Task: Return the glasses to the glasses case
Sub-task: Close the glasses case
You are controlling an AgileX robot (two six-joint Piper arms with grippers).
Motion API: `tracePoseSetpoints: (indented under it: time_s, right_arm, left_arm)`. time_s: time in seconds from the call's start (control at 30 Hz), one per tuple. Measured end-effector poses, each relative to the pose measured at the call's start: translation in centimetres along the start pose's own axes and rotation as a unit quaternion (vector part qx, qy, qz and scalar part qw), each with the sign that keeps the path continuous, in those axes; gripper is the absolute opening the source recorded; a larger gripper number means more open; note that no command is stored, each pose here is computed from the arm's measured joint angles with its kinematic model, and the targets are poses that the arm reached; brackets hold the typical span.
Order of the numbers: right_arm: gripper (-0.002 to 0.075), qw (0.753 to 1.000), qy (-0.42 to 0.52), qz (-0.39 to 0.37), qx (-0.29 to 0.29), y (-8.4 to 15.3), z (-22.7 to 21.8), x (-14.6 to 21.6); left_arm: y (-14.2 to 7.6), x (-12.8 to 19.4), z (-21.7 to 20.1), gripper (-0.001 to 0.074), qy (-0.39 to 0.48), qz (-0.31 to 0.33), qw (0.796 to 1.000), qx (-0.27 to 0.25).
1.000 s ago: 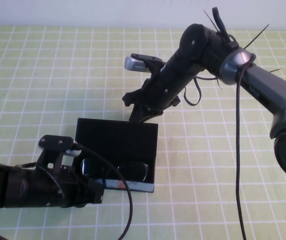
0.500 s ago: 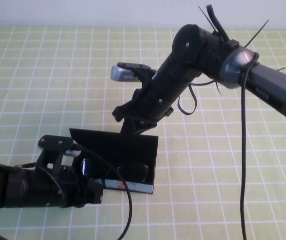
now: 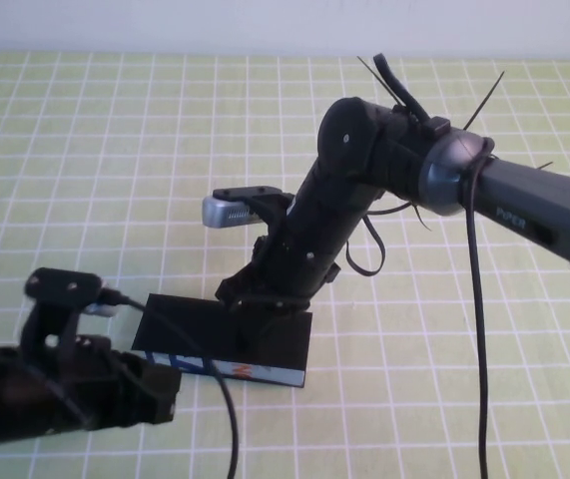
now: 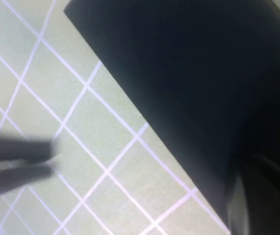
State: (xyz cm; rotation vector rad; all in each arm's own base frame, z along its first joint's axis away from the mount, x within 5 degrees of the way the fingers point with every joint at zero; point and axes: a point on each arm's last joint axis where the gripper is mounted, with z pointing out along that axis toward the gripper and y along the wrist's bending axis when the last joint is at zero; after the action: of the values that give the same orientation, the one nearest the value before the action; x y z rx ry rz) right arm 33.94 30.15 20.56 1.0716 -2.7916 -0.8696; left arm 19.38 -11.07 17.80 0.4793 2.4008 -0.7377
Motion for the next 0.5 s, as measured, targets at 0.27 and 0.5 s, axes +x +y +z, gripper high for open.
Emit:
tracePoseSetpoints:
  time_s: [0.27, 0.5]
  right_arm:
    - [-0.0011, 1.000, -0.001, -0.001, 0.002, -0.1, 0.1, 0.3]
    - [-0.0011, 0.999, -0.029, -0.034, 0.023, 1.7, -3.2, 0.8]
  left_arm:
    - [-2.8, 0.7, -5.9, -0.0002, -0.112, 0.049, 0.992, 0.020]
    - [-5.1, 1.4, -12.4, -0.0002, -0.277, 0.124, 0.953, 0.003]
